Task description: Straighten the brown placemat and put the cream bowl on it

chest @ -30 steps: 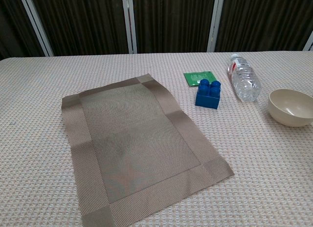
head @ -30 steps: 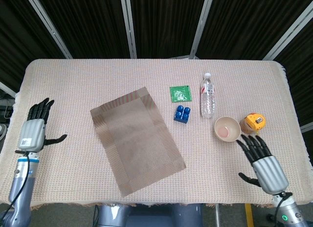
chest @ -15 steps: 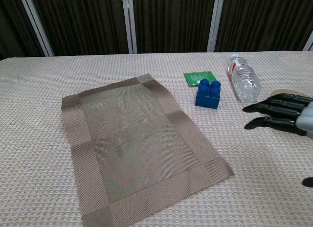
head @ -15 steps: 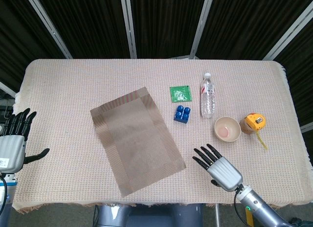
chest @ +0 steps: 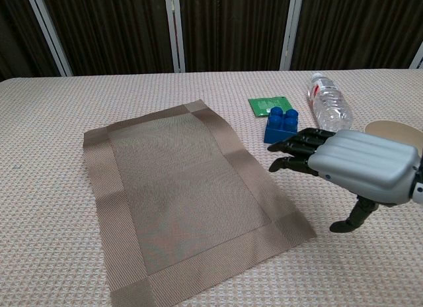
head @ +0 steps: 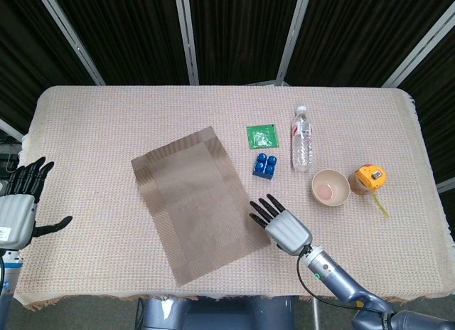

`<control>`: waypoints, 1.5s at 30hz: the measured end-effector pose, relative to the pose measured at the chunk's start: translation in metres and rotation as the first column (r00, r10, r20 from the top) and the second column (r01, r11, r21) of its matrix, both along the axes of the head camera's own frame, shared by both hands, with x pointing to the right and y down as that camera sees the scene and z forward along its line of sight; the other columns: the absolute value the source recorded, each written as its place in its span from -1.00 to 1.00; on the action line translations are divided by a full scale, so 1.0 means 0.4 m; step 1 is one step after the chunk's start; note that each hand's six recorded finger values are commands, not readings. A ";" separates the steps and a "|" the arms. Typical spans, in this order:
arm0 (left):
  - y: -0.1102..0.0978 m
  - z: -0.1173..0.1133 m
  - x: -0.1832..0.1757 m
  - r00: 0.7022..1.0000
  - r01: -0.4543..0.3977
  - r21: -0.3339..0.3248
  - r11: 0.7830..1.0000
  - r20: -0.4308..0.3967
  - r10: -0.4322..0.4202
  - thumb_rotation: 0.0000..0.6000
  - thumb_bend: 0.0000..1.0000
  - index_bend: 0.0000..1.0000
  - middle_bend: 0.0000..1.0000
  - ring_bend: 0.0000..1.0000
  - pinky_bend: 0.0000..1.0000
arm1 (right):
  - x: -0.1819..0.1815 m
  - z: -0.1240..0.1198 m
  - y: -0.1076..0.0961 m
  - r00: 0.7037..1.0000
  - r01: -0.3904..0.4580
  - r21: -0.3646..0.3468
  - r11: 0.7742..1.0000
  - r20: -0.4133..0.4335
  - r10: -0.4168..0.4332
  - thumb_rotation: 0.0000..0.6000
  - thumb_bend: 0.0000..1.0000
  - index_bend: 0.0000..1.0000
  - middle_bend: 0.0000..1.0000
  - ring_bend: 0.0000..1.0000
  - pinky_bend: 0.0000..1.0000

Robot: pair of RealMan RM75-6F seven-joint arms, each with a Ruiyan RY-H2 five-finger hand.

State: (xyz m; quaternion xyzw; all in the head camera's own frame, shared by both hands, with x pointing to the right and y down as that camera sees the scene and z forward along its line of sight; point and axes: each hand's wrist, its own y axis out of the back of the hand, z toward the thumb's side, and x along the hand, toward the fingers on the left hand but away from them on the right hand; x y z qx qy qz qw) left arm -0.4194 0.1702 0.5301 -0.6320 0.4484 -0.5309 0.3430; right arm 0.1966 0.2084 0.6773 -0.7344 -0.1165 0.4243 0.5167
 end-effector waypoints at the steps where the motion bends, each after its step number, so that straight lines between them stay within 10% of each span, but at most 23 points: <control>1: 0.000 0.001 0.000 1.000 0.001 -0.002 1.000 -0.001 -0.001 1.00 -1.00 -1.00 -1.00 -1.00 -1.00 | -0.003 0.005 0.001 1.000 -0.001 -0.003 1.000 -0.002 0.001 1.00 -1.00 -0.70 -1.00 -1.00 -1.00; 32: -0.001 0.025 -0.002 1.000 0.001 -0.048 0.999 -0.007 -0.002 1.00 -1.00 -1.00 -1.00 -1.00 -1.00 | -0.087 0.073 0.022 1.000 -0.013 -0.056 0.998 0.027 0.015 1.00 -1.00 -0.68 -1.00 -1.00 -1.00; 45: 0.000 0.027 0.006 1.000 -0.011 -0.054 0.998 -0.021 0.010 1.00 -1.00 -1.00 -1.00 -1.00 -1.00 | -0.093 0.058 0.001 0.991 -0.054 -0.024 0.998 0.119 0.057 1.00 -0.63 -0.64 -1.00 -1.00 -1.00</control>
